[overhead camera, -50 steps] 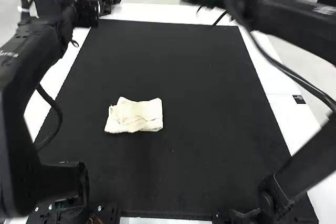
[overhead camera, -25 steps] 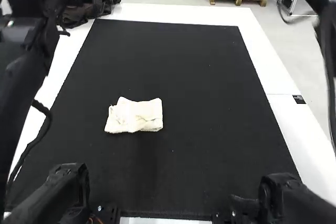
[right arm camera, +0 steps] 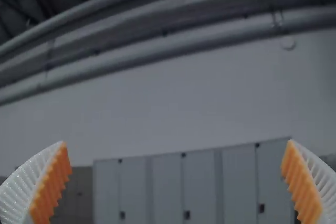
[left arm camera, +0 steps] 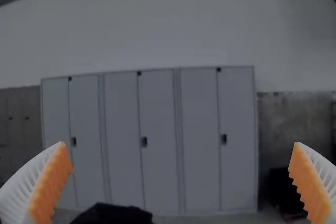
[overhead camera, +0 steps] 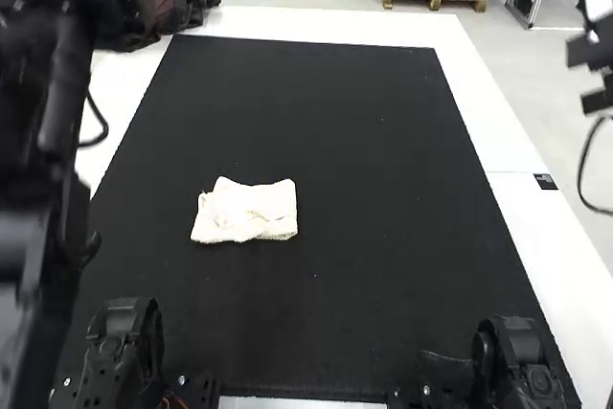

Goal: Fold the towel.

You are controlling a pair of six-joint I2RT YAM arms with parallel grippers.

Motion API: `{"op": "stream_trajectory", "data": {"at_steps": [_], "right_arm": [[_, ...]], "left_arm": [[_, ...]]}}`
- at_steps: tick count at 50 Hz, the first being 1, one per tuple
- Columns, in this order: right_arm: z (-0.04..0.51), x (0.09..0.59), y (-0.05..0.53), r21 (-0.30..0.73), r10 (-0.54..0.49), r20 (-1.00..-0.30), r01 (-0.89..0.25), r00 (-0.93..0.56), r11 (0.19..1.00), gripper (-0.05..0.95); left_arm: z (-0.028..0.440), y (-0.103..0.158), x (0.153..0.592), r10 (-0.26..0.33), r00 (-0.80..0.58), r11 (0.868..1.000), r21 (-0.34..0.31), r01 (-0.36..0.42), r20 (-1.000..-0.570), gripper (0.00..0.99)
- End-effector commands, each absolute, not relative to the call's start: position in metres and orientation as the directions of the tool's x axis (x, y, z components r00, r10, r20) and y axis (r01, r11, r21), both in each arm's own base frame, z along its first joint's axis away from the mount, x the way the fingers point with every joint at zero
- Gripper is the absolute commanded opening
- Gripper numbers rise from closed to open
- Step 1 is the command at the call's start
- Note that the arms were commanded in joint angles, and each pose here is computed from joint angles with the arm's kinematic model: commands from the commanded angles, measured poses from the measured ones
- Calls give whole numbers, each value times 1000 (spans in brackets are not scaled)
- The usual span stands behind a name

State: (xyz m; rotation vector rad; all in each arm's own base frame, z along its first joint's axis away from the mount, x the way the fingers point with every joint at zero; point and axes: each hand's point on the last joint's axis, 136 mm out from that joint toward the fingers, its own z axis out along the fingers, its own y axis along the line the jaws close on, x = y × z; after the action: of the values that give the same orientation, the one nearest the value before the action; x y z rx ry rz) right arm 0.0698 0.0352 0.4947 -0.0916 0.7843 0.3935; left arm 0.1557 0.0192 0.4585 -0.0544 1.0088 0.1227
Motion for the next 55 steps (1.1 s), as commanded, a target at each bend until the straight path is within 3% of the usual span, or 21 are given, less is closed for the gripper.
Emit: {"op": "stream_trajectory", "data": {"at_steps": [1, 5, 9, 11, 16, 18, 21, 26, 28, 33, 40, 44, 52, 55], "right_arm": [[484, 87, -3, 148, 201, -710, -136, 675, 980, 921], [469, 103, -14, 129, 112, -744, -23, 659, 991, 921], [449, 124, -14, 146, 125, -754, -22, 645, 989, 921], [429, 140, -14, 153, 130, -781, -15, 611, 988, 921], [385, 173, -12, 145, 120, -838, 4, 532, 989, 921], [368, 184, -10, 116, 90, -856, 20, 509, 993, 921], [346, 196, -9, 103, 77, -868, 25, 491, 994, 921], [313, 210, -2, 39, 23, -874, 23, 486, 999, 921], [305, 212, -4, 43, 22, -871, 32, 490, 999, 921], [288, 218, -8, 57, 25, -884, 56, 466, 997, 921], [240, 237, -9, 122, 104, -955, 48, 276, 991, 921], [209, 244, -8, 115, 105, -983, 59, 152, 992, 921], [160, 246, -7, 65, 69, -996, 77, -51, 995, 921], [159, 246, -7, 63, 67, -996, 77, -55, 995, 921]], "left_arm": [[460, 24, 125, 80, 604, 986, -26, -164, -793, 969], [453, 26, 116, 88, 637, 983, -36, -180, -766, 969], [439, 25, 130, 93, 629, 985, -23, -173, -772, 969], [431, 19, 138, 93, 620, 990, 5, -142, -779, 969], [416, 7, 149, 138, 666, 990, 87, -110, -733, 969], [407, 4, 152, 194, 685, 981, 142, -132, -703, 969], [385, -4, 161, 287, 691, 956, 241, -165, -663, 969], [358, -6, 169, 370, 685, 926, 312, -214, -628, 969], [350, -5, 171, 375, 684, 924, 314, -220, -625, 969], [324, -2, 195, 358, 581, 932, 319, -172, -731, 969], [284, 3, 220, 323, 433, 946, 307, -108, -842, 969], [262, 4, 229, 269, 354, 962, 265, -61, -896, 969], [235, 5, 238, 205, 248, 978, 207, -18, -947, 969], [227, 4, 240, 230, 219, 972, 234, -11, -948, 969]]}}
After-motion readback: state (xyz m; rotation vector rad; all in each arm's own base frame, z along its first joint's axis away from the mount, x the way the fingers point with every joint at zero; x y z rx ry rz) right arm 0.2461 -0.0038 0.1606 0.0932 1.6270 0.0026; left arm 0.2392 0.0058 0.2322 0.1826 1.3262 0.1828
